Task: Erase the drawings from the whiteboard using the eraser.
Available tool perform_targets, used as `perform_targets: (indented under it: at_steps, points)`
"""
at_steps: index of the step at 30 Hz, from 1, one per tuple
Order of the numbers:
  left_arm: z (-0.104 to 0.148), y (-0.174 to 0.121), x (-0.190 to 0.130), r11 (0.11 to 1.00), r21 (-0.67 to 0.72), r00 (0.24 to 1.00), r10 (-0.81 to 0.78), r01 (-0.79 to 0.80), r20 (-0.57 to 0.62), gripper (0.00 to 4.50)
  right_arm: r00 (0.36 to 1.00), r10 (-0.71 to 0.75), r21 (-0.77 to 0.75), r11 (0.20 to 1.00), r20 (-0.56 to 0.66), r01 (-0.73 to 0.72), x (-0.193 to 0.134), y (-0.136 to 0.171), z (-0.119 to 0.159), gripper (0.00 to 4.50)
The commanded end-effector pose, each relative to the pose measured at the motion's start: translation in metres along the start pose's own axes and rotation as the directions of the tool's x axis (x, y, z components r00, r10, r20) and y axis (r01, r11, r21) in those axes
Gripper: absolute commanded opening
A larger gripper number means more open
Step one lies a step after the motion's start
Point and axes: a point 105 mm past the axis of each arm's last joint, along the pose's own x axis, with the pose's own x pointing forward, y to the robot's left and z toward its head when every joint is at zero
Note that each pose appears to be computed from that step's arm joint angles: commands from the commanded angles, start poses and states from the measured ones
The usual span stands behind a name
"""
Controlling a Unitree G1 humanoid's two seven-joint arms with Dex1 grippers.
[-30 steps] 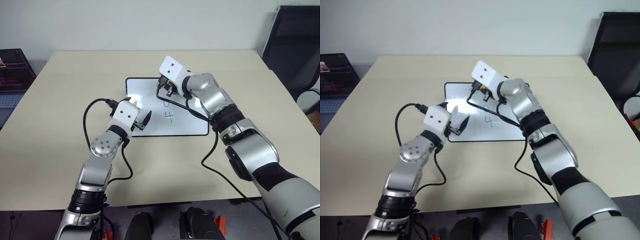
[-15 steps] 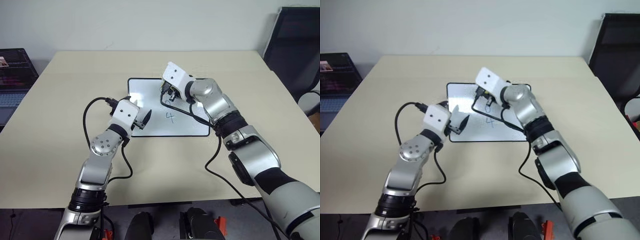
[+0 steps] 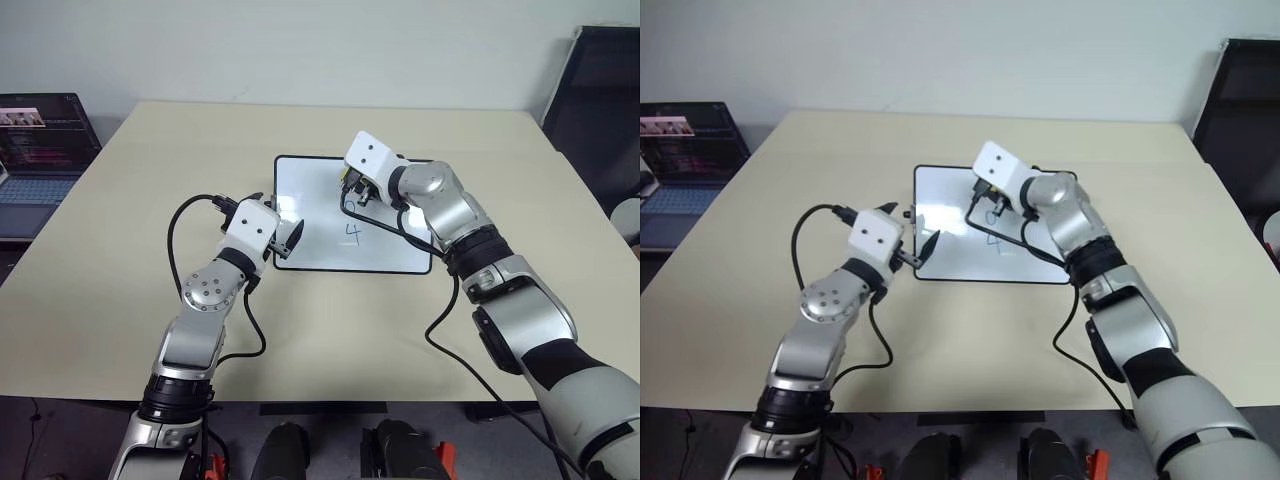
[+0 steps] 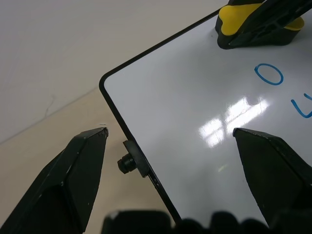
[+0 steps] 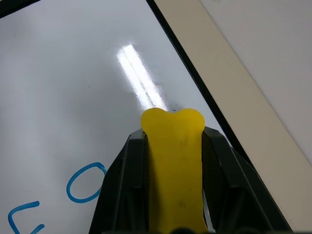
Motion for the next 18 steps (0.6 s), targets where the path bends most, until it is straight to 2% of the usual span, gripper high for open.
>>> perform_targets:
  at_steps: [1,12,18]
  points:
    - [0.015,0.002,0.002,1.0,0.019,0.998,0.002,-0.003,0.06,4.5,0.993,-0.023,0.04,0.999,-0.118,0.028,-0.01,-0.008,-0.037,1.1]
    - [0.015,0.001,0.004,1.0,0.018,0.998,-0.006,0.005,0.063,4.5,0.989,-0.03,0.054,0.998,-0.143,0.038,-0.029,-0.011,-0.048,1.1]
    - [0.017,0.0,0.006,1.0,0.022,0.997,-0.017,0.015,0.07,4.5,0.995,-0.055,0.101,0.993,-0.082,0.063,-0.038,-0.014,-0.023,1.1]
